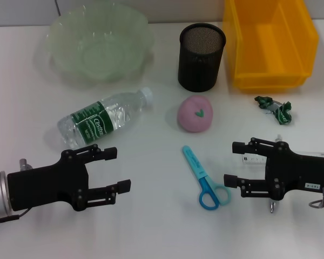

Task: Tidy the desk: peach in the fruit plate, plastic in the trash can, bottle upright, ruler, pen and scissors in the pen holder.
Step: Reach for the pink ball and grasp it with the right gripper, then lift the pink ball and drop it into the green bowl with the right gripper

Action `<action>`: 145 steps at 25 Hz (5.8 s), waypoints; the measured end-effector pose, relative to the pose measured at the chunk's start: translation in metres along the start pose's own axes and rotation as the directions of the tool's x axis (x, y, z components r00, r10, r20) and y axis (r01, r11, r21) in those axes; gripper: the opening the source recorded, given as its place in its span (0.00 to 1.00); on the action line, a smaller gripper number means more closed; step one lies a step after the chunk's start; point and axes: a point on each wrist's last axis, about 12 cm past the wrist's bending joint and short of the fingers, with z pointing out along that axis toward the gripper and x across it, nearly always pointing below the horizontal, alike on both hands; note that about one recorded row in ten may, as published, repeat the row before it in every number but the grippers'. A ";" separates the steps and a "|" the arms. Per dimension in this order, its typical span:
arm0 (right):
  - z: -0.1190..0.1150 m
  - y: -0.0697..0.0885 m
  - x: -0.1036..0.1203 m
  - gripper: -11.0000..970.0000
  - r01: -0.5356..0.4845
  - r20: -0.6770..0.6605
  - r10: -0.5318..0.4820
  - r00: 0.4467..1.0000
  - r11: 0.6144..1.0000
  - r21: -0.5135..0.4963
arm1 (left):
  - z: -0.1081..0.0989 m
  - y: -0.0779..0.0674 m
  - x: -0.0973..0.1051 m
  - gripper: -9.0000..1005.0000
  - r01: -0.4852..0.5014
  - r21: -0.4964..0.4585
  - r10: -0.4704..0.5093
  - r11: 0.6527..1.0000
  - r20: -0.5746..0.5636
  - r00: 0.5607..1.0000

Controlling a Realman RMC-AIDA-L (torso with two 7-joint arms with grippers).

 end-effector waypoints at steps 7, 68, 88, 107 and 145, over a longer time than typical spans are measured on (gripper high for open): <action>0.000 0.000 0.000 0.86 0.000 0.001 0.000 1.000 1.000 -0.001 | 0.000 0.000 0.000 0.80 0.001 0.002 -0.001 1.000 0.004 1.000; -0.010 -0.039 -0.116 0.86 -0.141 -0.073 0.137 0.988 0.988 -0.056 | 0.001 -0.002 -0.001 0.80 -0.004 0.008 0.003 1.000 0.016 1.000; 0.120 -0.065 -0.195 0.84 0.065 -0.640 0.009 0.768 0.994 0.092 | -0.001 -0.004 0.000 0.80 0.003 0.006 -0.003 1.000 0.030 1.000; 0.164 -0.065 -0.156 0.81 0.210 -0.706 -0.068 0.704 0.971 0.117 | -0.002 -0.006 0.001 0.80 0.018 0.006 -0.018 1.000 0.043 0.999; 0.187 -0.047 -0.248 0.13 0.208 -0.289 -0.165 0.943 0.970 0.124 | -0.004 -0.007 0.002 0.80 0.016 0.002 -0.016 1.000 0.043 0.999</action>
